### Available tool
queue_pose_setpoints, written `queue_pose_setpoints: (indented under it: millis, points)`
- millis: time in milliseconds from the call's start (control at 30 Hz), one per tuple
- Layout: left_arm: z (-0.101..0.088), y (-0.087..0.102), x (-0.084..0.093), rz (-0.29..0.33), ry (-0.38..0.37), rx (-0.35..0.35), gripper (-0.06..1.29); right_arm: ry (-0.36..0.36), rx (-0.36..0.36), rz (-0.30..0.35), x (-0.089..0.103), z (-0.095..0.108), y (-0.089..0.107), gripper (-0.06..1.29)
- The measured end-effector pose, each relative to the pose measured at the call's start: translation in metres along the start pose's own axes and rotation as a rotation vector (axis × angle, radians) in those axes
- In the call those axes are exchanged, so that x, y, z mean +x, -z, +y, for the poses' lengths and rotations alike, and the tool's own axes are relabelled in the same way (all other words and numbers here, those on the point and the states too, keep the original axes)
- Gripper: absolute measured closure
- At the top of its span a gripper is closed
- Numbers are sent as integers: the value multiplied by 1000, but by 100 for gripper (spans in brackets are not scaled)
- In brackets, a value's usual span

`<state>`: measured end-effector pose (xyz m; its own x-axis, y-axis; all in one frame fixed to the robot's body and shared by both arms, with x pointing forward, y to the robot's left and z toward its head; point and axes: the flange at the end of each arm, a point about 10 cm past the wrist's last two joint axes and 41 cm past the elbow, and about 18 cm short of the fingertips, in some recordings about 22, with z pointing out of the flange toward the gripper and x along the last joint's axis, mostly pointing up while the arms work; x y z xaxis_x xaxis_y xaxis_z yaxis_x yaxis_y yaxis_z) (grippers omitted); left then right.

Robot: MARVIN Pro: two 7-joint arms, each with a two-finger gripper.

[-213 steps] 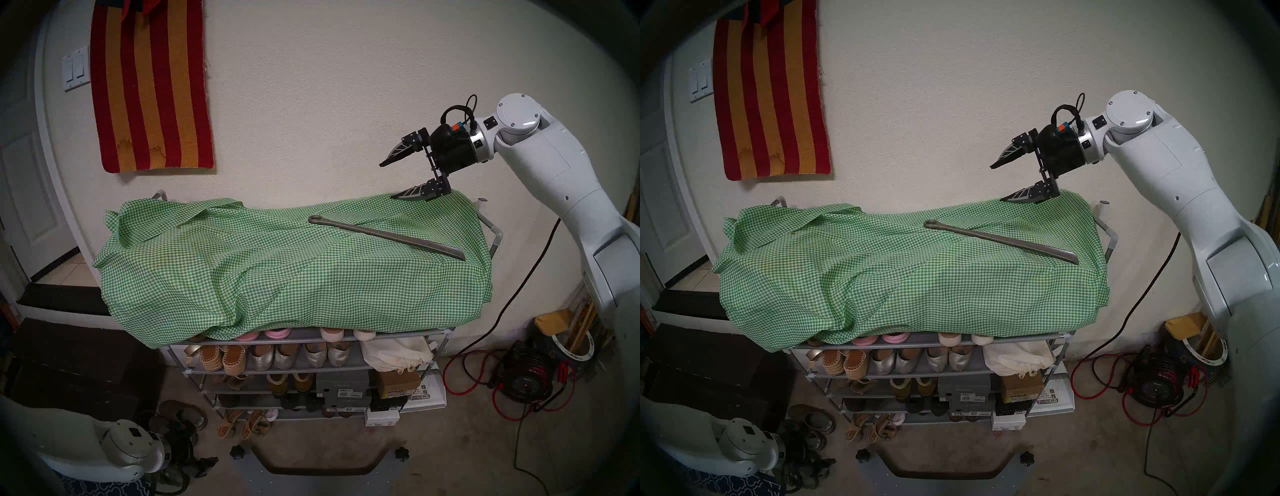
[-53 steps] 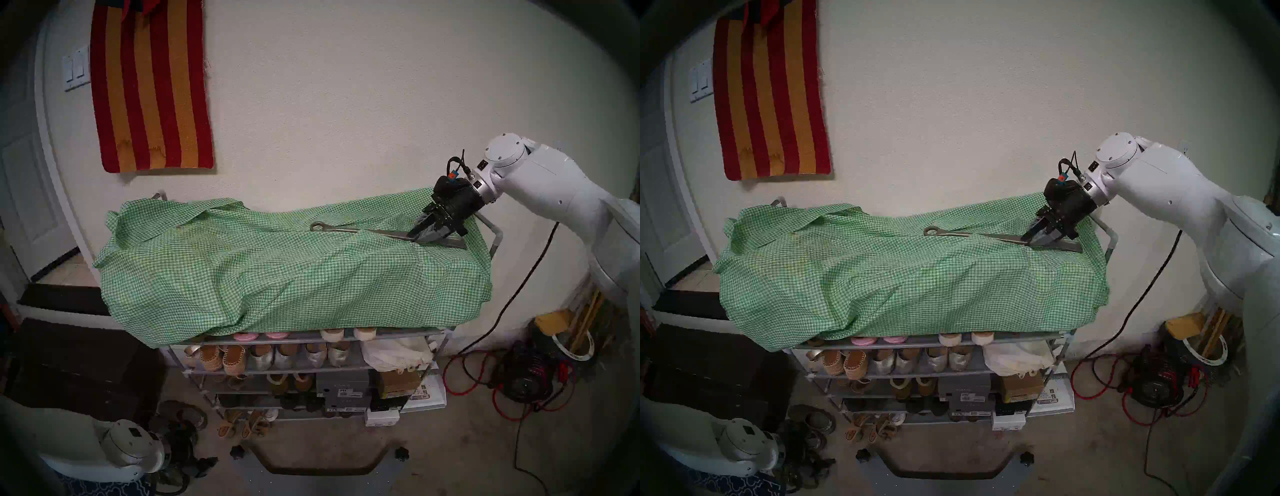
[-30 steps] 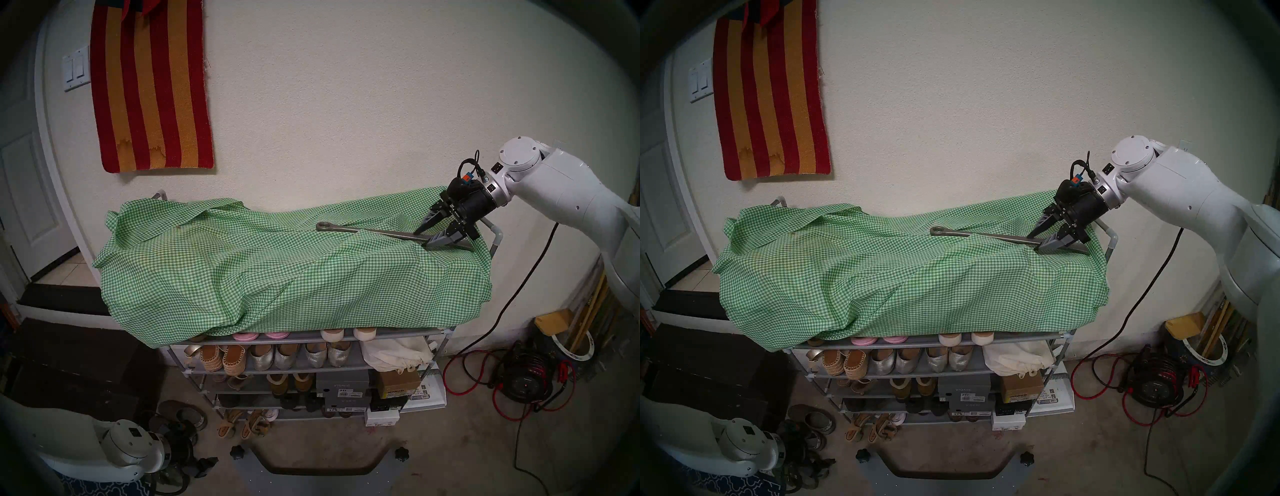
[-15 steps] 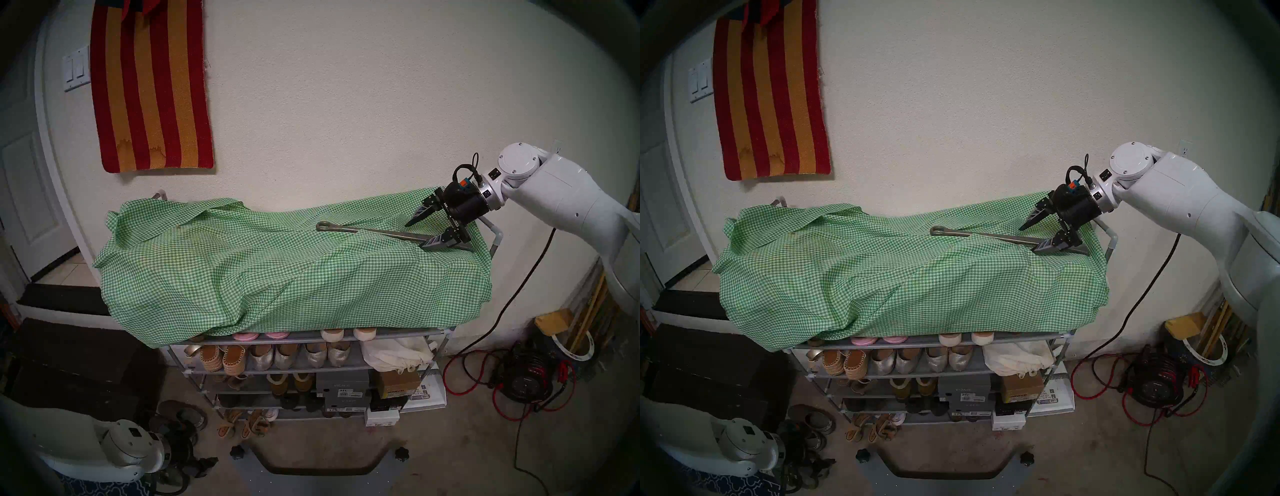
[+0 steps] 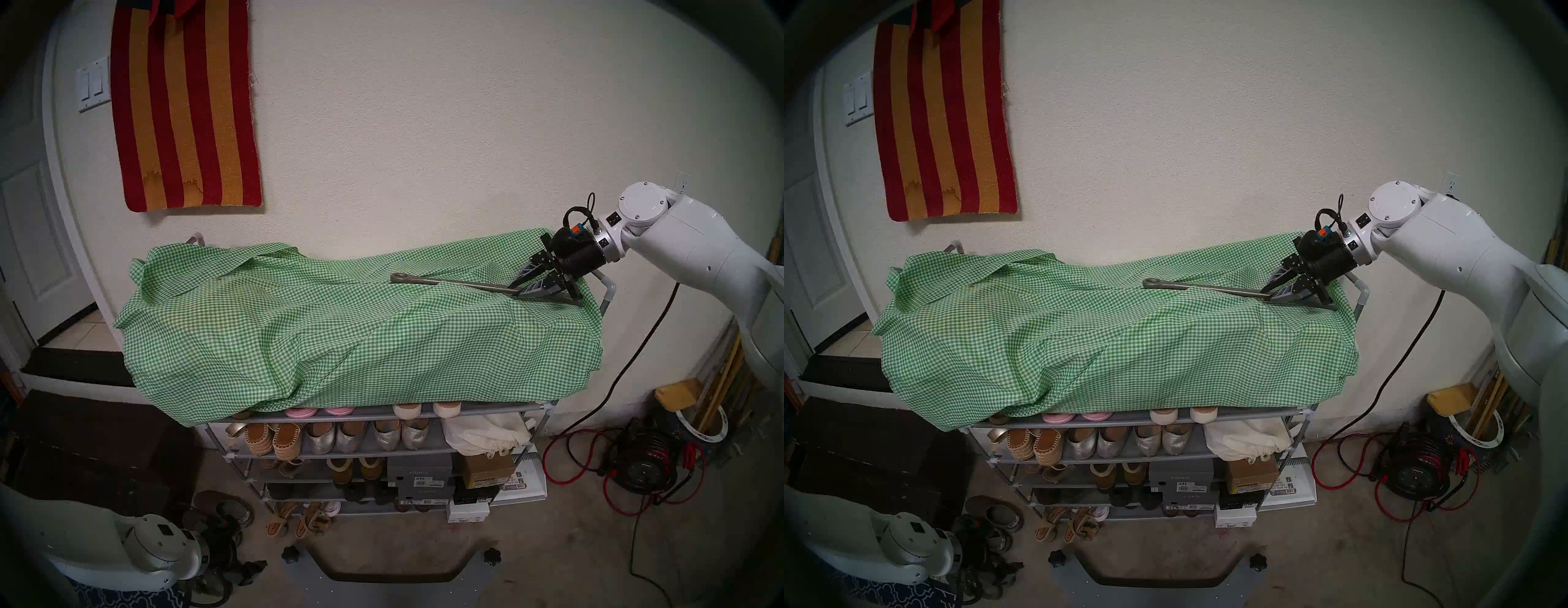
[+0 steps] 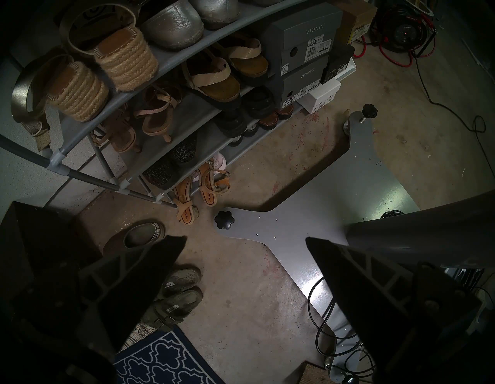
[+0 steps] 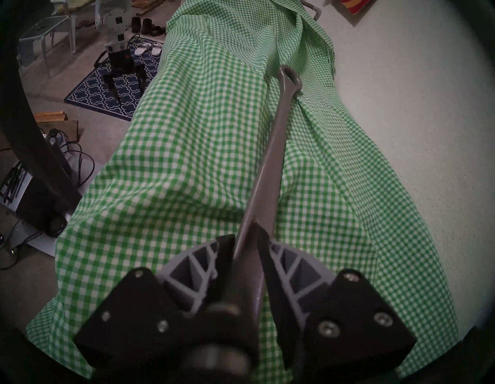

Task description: Lift the object off the cloth, cover the shoe rack with the cloth, put the object back

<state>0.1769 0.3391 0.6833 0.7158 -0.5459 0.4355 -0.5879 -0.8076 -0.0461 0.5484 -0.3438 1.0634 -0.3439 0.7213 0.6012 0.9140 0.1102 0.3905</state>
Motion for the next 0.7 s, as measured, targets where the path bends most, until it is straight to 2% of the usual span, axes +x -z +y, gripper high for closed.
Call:
queue_pose_setpoints:
  millis: [400, 433, 500, 567, 600, 667, 700]
  points:
    - [0, 0, 0, 0, 0, 0, -4, 5, 3, 17, -6, 2, -6, 73]
    - [0, 0, 0, 0, 0, 0, -4, 7, 3, 18, -6, 2, -7, 68]
    - [0, 0, 0, 0, 0, 0, -4, 8, 4, 19, -7, 2, -8, 43]
    - [0, 0, 0, 0, 0, 0, -4, 10, 7, 20, -7, 2, -10, 30]
    - [0, 0, 0, 0, 0, 0, -4, 9, 9, 20, -8, 2, -11, 15]
    - [0, 0, 0, 0, 0, 0, -4, 7, 10, 21, -9, 2, -12, 5]
    - [0, 0, 0, 0, 0, 0, -4, 5, 12, 21, -10, 2, -12, 9]
